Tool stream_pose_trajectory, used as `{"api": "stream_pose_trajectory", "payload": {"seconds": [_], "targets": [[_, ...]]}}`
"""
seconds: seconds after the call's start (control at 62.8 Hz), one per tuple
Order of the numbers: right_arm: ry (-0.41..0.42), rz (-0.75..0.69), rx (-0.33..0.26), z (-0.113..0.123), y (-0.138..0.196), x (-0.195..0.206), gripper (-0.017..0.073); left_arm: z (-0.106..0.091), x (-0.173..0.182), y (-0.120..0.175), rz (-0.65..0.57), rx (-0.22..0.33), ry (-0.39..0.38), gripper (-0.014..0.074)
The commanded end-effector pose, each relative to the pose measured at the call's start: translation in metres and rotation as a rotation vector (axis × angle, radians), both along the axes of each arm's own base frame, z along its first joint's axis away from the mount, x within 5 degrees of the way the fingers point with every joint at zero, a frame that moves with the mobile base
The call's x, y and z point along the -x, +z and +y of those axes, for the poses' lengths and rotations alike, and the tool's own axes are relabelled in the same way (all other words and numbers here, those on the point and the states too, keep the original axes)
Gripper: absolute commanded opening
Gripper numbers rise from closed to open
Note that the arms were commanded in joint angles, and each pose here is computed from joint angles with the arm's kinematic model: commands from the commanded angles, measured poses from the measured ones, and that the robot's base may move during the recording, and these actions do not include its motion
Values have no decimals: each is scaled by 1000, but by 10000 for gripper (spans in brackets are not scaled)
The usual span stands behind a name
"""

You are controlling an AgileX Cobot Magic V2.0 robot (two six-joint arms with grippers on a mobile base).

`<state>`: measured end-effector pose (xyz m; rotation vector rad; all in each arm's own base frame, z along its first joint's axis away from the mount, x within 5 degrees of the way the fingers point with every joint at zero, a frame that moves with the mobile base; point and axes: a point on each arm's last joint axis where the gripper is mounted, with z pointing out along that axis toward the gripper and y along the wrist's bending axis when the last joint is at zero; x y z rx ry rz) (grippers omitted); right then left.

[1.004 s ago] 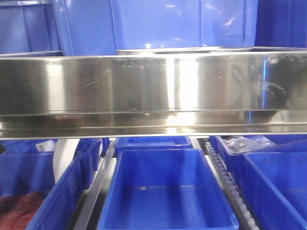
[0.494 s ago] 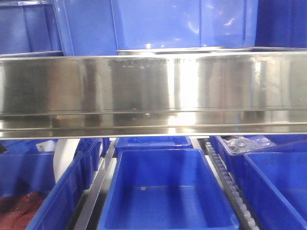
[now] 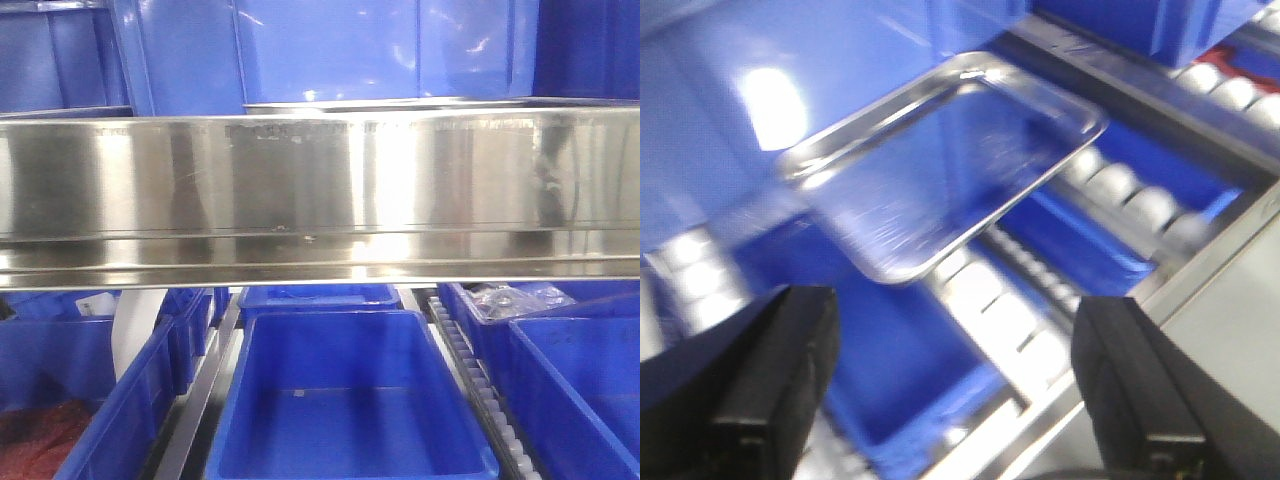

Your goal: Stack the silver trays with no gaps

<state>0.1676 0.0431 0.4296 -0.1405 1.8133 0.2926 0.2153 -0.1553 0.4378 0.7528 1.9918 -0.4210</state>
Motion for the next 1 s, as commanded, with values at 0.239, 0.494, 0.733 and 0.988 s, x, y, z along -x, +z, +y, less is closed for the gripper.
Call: {"api": "stream_pose_trajectory", "payload": {"seconds": [0.239,0.494,0.733,0.988], "targets": [[49,276,60,30,37,-98,612,-42,-75,7,197,109,241,401],[-23,454,94,41,14,-166,612,-57,-125,-27,307,96,408,401],[-46,515,116,48,-22,-205,612,-60,-153,-55,352,72,452,401],[-47,557,127,55,-58,-233,612,-63,-171,-79,373,60,470,401]]}}
